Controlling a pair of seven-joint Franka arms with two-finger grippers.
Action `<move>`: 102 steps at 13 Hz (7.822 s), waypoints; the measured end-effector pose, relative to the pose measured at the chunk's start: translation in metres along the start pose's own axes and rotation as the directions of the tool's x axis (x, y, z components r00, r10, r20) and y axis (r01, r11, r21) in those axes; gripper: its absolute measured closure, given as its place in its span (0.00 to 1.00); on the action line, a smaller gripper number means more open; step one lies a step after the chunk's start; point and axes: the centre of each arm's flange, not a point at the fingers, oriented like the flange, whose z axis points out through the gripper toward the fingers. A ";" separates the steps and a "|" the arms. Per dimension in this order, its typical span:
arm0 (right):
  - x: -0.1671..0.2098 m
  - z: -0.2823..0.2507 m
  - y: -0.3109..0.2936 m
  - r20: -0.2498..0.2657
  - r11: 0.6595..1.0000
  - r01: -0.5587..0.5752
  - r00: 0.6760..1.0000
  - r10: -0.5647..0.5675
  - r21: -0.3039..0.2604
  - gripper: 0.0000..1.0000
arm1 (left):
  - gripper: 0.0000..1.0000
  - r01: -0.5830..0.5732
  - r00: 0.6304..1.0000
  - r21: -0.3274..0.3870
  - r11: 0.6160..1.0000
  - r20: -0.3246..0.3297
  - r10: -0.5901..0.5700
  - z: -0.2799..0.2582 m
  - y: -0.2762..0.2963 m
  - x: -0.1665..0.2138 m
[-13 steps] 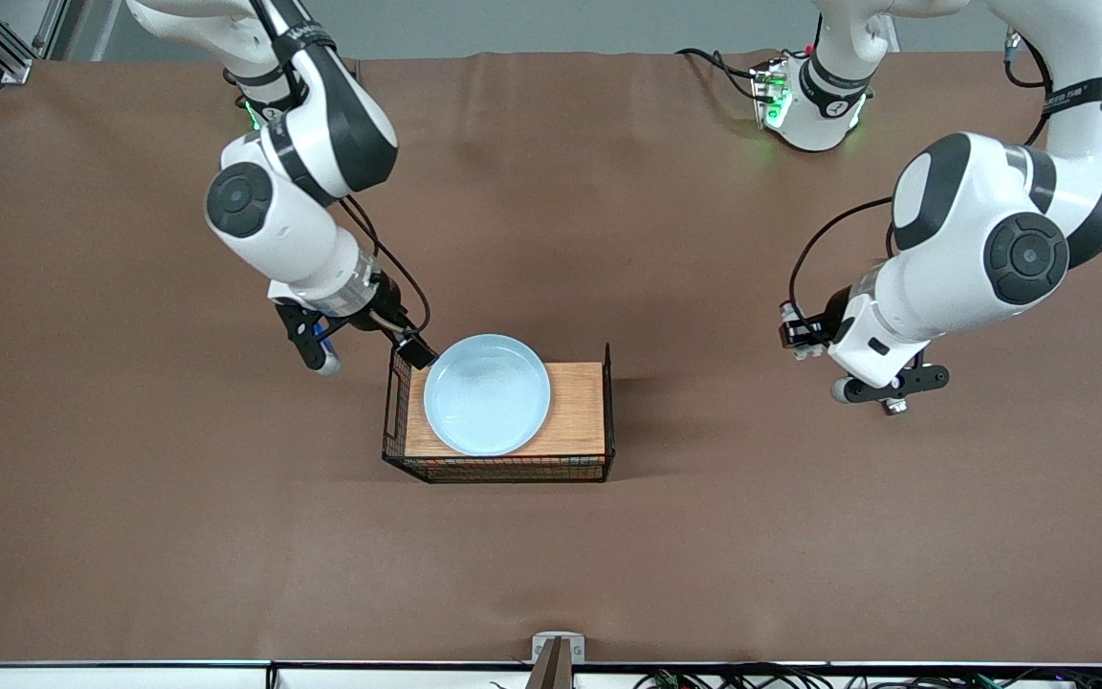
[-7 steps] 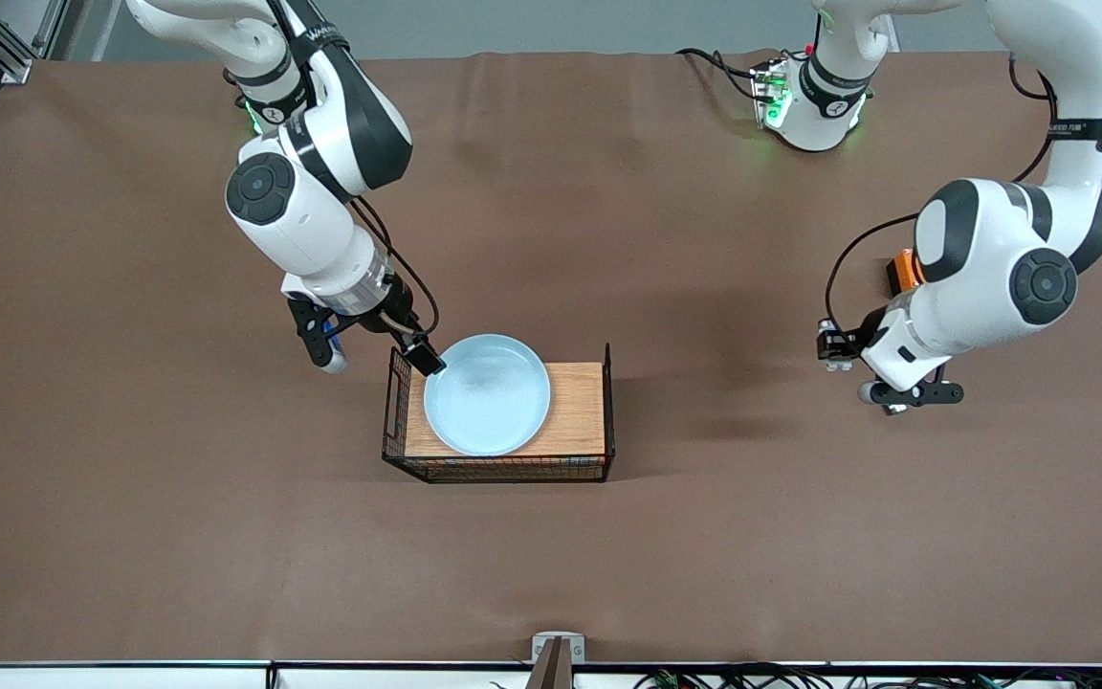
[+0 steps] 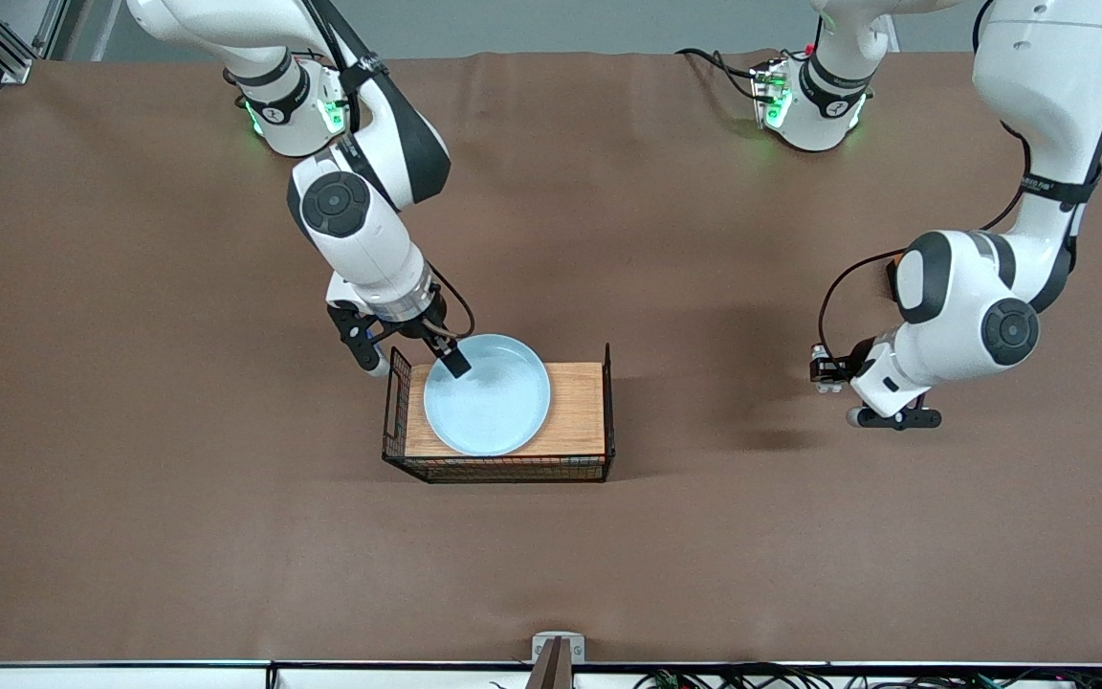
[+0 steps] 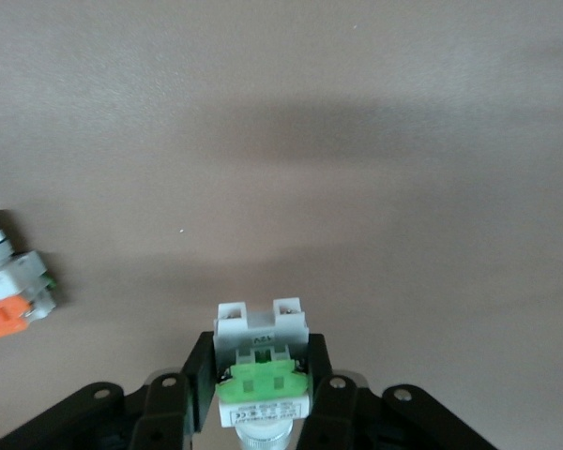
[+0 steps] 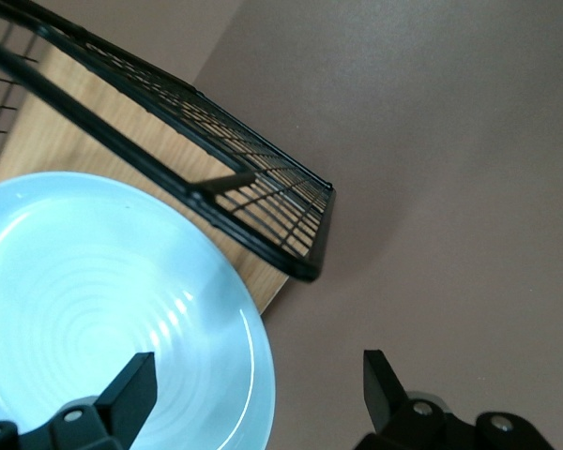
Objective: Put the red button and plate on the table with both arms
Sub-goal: 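Lower the green switch onto the table and open the left gripper, then lift the blue plate out of the tray with the right gripper, then carry the blue plate away from the tray with the right gripper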
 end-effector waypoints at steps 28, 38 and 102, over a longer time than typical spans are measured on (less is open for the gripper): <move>0.004 0.011 -0.004 -0.005 1.000 -0.002 1.000 0.002 -0.010 0.75 | 0.00 -0.050 0.999 -0.004 0.999 -0.021 0.050 -0.199 0.020 0.001; 0.003 0.001 -0.012 0.000 0.999 0.048 0.999 -0.048 -0.025 0.96 | 0.00 -0.071 0.991 0.055 0.996 -0.111 0.076 -0.342 0.034 -0.039; 0.424 0.062 0.334 0.087 0.211 0.963 0.199 -0.976 0.166 0.96 | 0.00 -0.090 0.979 0.190 0.978 -0.162 0.121 -0.396 0.074 -0.159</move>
